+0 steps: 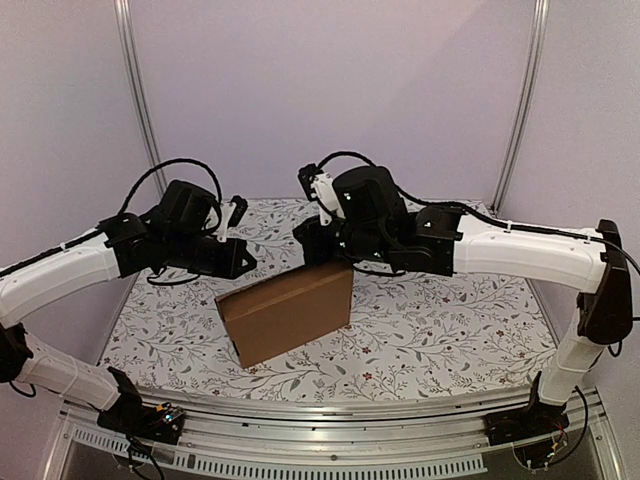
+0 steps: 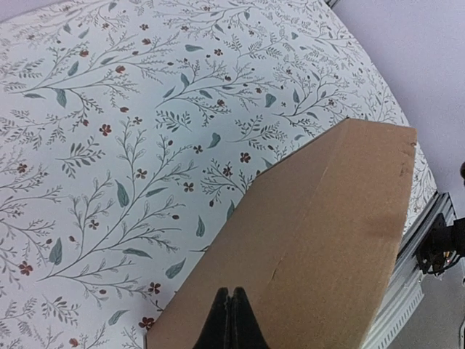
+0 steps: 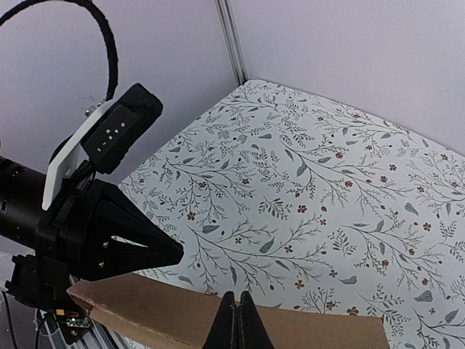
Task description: Fold the paper box
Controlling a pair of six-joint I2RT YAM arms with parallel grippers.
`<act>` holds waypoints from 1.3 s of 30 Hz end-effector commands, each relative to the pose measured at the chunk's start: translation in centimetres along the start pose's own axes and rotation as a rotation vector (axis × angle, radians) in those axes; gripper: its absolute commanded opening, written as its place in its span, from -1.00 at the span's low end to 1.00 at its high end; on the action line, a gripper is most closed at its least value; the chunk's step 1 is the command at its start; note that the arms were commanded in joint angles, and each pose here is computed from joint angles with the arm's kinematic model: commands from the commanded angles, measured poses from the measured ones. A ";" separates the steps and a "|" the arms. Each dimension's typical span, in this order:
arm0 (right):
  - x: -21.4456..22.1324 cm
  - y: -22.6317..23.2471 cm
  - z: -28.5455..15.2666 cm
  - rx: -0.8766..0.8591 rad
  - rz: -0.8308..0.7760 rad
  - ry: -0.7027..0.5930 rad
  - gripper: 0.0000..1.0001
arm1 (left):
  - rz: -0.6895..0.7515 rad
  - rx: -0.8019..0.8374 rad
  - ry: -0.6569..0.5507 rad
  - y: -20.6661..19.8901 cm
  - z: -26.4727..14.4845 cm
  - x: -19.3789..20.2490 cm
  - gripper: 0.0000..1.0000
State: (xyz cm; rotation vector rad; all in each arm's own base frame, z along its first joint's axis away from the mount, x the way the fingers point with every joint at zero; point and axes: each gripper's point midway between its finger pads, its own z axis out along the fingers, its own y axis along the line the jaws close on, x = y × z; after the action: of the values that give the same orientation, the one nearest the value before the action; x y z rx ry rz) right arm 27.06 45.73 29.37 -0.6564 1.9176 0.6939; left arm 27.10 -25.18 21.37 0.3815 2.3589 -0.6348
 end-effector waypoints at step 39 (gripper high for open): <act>17.4 -1.4 4.0 0.202 -0.078 0.304 -1.00 | 0.046 0.328 0.022 -5.8 -1.4 1.3 -1.00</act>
State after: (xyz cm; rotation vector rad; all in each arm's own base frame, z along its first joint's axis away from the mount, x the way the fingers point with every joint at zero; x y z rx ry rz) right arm 24.75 47.45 20.08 -0.6205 2.0134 0.5553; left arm 24.70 -27.54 23.89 0.4696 2.2963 -0.8919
